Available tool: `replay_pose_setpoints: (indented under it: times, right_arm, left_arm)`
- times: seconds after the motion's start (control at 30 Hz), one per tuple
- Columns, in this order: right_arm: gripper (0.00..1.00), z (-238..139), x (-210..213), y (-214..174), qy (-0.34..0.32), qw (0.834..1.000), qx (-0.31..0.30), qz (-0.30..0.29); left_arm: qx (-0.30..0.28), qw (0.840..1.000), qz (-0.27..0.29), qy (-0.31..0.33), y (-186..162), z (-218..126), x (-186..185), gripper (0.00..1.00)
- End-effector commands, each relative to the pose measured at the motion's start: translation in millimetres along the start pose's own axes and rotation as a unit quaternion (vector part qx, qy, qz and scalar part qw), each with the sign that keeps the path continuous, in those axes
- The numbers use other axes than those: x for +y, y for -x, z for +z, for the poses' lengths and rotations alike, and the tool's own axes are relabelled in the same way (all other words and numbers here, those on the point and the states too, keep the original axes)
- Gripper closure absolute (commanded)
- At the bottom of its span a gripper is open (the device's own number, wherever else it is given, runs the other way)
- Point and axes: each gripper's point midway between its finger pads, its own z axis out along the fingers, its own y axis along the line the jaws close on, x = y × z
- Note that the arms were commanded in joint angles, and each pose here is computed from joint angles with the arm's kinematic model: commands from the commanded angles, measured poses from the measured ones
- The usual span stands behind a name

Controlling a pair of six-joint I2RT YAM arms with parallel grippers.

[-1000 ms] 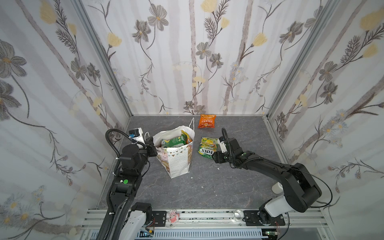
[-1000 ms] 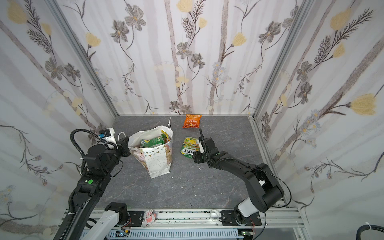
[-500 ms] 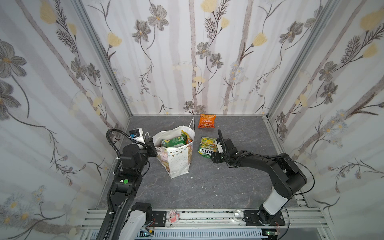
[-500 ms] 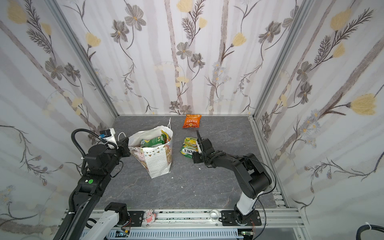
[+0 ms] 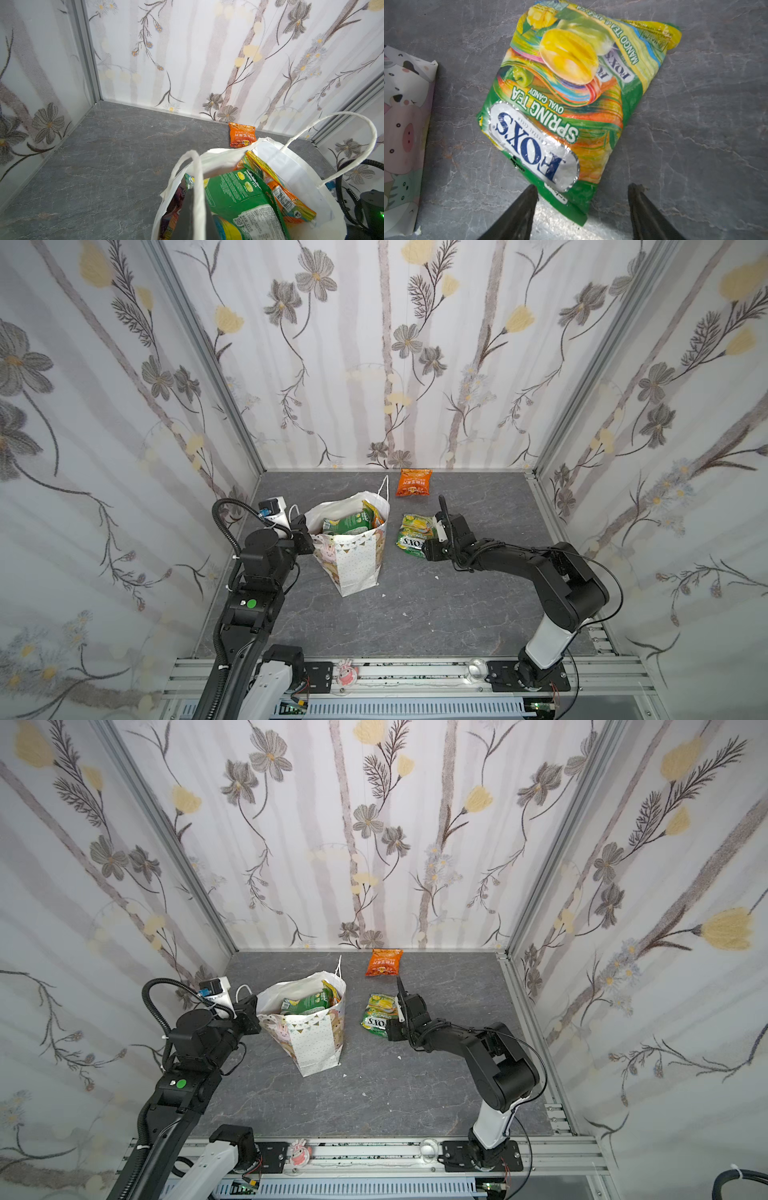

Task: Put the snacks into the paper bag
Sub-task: 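Move the right gripper over the green FOX'S SPRING TEA bag and lower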

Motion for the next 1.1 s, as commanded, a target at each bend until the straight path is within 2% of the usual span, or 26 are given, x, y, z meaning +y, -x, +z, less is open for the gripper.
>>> replay_pose_setpoints:
  times: [0.0, 0.33, 0.7, 0.9, 1.07]
  right_arm:
    - [0.31, 2.3, 4.6, 13.7, 0.016, 1.0, -0.021, 0.01]
    - [0.35, 12.1, -0.8, 18.0, 0.012, 0.999, -0.028, 0.03]
    - [0.48, 19.5, -4.2, 18.2, 0.008, 0.998, -0.033, 0.047]
    - [0.65, 20.0, -4.4, 17.5, 0.015, 0.998, -0.036, 0.053]
    - [0.84, 13.5, -5.6, 20.6, 0.017, 0.997, -0.044, 0.056]
  left_arm:
    - [-0.008, 1.0, -0.001, 0.001, 3.2, -0.1, 0.4, 0.95]
    - [-0.01, 1.0, -0.004, -0.003, 3.0, -0.8, -0.9, 0.95]
    - [-0.011, 1.0, -0.004, -0.004, 3.1, -1.3, -1.1, 0.95]
    - [-0.018, 1.0, -0.004, -0.009, 5.6, -4.0, -2.9, 0.95]
    - [-0.018, 1.0, -0.005, -0.007, 6.0, -4.1, -2.2, 0.95]
